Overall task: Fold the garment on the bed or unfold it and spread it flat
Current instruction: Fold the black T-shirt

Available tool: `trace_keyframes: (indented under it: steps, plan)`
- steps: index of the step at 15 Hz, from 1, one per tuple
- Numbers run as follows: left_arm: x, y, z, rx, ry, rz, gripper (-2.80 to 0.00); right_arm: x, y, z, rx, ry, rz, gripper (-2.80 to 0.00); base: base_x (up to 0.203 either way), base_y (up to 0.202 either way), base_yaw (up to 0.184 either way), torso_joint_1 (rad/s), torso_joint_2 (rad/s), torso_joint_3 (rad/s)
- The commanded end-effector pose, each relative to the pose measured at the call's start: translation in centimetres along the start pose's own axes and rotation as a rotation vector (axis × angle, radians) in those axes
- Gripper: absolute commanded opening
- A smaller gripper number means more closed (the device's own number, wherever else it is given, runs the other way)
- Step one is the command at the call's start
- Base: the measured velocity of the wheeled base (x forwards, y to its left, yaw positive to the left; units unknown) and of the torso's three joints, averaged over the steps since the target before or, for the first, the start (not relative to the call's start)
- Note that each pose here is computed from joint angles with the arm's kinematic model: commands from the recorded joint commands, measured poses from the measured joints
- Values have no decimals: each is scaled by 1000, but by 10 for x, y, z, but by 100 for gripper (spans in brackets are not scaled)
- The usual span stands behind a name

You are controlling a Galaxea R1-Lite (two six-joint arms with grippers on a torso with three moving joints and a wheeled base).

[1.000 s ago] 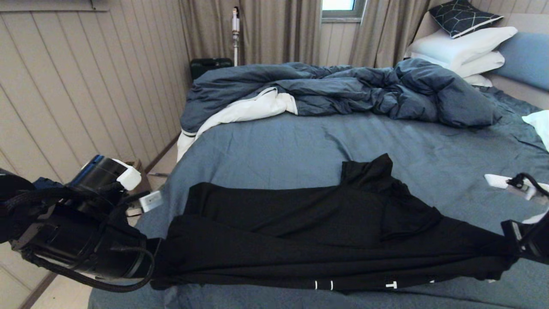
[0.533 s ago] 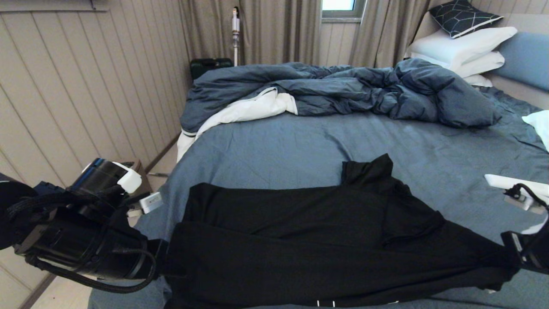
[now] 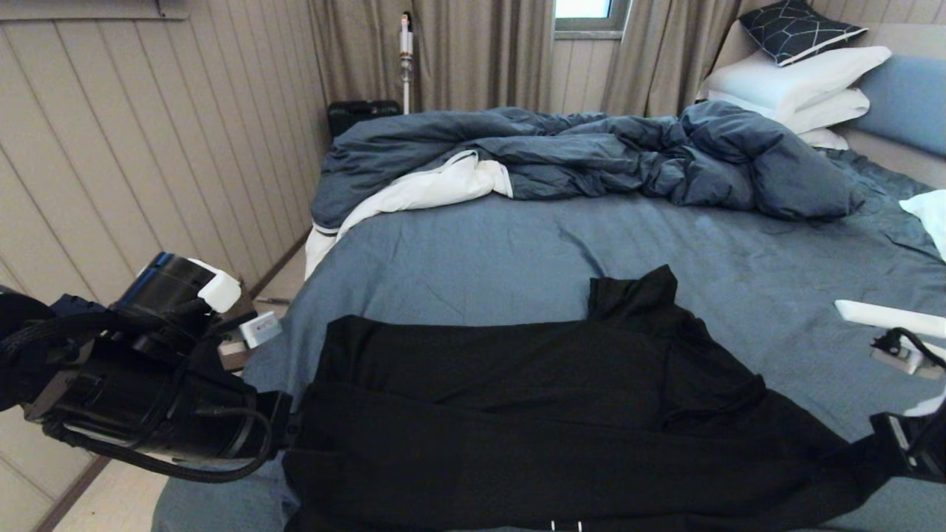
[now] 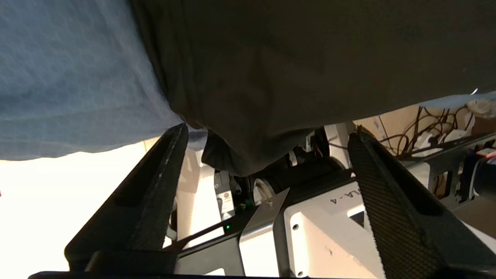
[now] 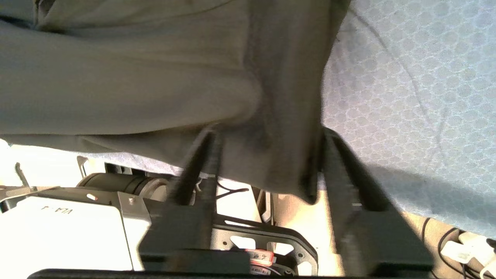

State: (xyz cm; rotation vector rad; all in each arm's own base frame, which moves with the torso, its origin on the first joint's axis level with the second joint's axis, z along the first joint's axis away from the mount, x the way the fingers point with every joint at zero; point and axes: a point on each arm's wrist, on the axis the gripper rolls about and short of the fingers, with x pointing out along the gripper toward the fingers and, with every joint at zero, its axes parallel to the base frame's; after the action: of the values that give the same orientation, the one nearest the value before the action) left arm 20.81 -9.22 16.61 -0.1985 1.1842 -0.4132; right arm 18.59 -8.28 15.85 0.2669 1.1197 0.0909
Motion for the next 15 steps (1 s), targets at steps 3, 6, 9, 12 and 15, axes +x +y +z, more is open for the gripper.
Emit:
trace_keyframes:
  steps: [3, 6, 9, 12, 15]
  plan:
    - [-14, 0, 15, -13, -78, -10, 0, -9, 1, 10, 16, -52, 15, 0, 0, 0, 0, 0, 0, 0]
    - [-38, 1, 42, -21, -215, -17, 0, -40, 8, 35, 46, -211, 36, 0, 0, 0, 0, 0, 0, 0]
    - [-40, 11, 83, -52, -288, 0, -280, -59, 11, 64, 91, -311, 43, 0, 0, 0, 0, 0, 0, 0]
    - [-16, 23, 120, -82, -285, 16, -280, -30, 6, 101, 100, -299, 78, -280, 0, 0, 0, 0, 0, 0]
    - [17, 35, 150, -83, -314, 12, -280, 13, 5, 135, 93, -348, 108, -280, 0, 0, 0, 0, 0, 0]
